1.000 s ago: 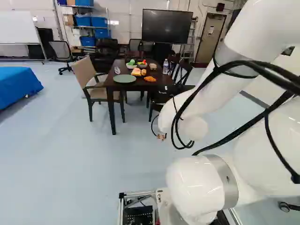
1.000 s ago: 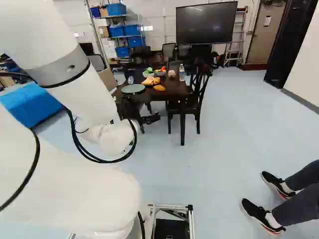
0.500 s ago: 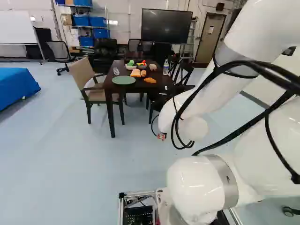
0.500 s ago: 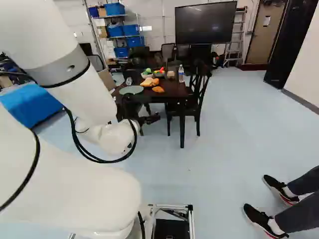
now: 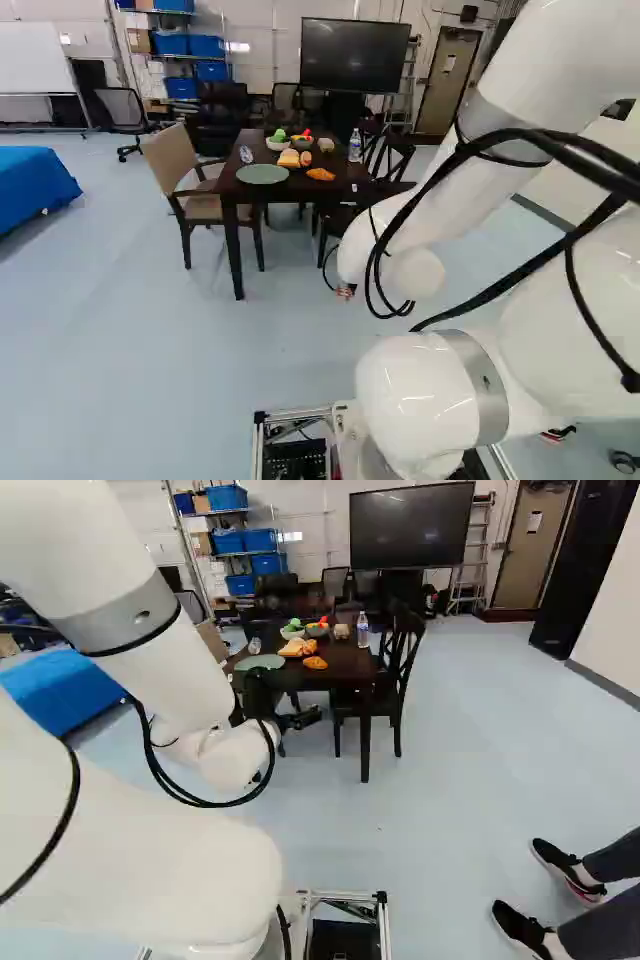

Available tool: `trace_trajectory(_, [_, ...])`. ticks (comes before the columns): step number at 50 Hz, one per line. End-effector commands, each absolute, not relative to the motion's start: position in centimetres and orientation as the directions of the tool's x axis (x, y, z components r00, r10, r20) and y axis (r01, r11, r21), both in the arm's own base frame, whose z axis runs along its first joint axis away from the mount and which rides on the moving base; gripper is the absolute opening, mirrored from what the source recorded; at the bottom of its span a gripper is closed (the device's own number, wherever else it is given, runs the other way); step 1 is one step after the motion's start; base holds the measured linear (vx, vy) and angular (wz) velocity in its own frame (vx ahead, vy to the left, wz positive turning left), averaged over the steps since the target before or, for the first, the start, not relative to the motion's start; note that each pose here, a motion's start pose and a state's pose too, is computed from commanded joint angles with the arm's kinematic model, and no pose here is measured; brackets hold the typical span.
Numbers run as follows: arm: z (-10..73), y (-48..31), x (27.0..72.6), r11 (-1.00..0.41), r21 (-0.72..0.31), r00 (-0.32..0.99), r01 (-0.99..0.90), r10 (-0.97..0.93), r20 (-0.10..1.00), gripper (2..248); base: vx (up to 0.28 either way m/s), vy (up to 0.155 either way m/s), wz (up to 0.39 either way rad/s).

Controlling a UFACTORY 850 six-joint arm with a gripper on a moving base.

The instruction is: Move the croissant to the empty plate

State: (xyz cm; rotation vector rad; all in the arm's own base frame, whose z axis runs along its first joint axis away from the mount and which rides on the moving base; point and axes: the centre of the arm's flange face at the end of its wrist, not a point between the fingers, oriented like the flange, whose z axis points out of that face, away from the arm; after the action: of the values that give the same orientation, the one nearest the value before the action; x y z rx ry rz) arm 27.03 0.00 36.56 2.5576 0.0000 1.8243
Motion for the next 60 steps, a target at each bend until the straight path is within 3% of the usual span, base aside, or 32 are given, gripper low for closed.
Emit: trace_trajectory(60, [36.56, 0.0, 27.03, -1.0, 0.0, 0.326, 0.0, 0.0, 0.946, 247, 0.093, -0.005, -0.007])
